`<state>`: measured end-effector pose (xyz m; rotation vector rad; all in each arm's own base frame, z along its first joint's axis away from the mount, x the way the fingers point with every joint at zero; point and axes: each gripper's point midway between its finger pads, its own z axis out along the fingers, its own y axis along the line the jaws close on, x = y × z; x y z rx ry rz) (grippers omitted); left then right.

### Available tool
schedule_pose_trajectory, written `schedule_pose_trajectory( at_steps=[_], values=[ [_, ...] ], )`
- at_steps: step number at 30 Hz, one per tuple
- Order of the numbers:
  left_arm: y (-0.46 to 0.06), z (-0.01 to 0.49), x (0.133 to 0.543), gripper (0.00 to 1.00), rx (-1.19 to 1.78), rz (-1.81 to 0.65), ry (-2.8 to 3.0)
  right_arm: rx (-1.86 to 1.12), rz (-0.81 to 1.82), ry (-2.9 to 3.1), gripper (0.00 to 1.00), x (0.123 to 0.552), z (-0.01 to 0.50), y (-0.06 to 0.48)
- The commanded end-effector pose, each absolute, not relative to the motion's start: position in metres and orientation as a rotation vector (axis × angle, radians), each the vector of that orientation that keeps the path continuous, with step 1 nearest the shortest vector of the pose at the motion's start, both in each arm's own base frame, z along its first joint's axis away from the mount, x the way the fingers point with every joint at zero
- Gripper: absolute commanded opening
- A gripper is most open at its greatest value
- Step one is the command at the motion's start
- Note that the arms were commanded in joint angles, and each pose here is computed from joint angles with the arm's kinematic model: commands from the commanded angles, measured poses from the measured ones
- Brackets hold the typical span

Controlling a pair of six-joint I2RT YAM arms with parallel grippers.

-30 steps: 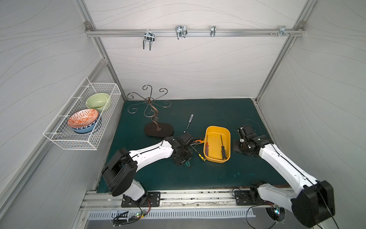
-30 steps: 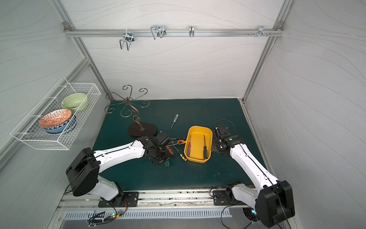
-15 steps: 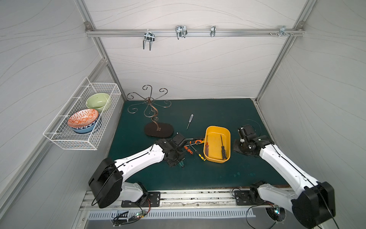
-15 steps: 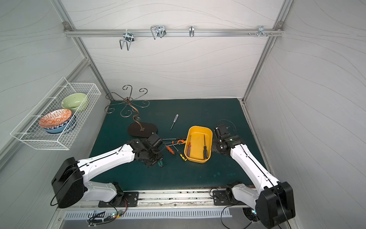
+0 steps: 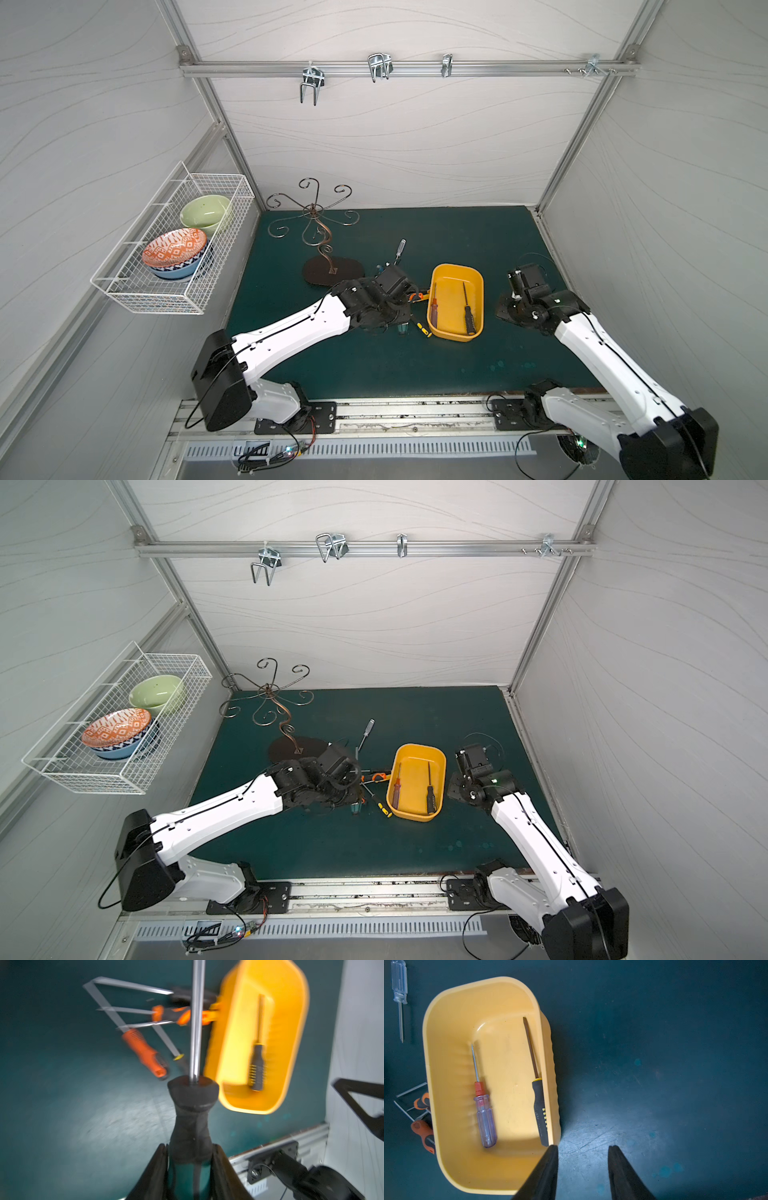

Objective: Put the screwdriver on the desktop into the storage box
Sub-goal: Place the screwdriver in the storage box.

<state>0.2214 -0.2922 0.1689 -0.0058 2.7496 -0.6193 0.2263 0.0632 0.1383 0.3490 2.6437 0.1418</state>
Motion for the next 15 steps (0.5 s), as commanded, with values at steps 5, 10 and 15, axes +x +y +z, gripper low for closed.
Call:
schedule_pose_trajectory(
  at_steps=[5,10,15],
  values=[
    [-0.367,0.175,0.224,0.00,0.461,-0.693,2.742,0.407,0.106,2.614,0.43,0.207,0.153,0.047],
    [-0.394,0.155,0.229,0.00,0.557,-0.620,2.824,0.414,0.106,2.611,0.43,0.201,0.153,0.045],
    [-0.401,0.134,0.244,0.00,0.475,-0.505,2.879,0.423,0.112,2.614,0.43,0.200,0.150,0.045]
  ],
)
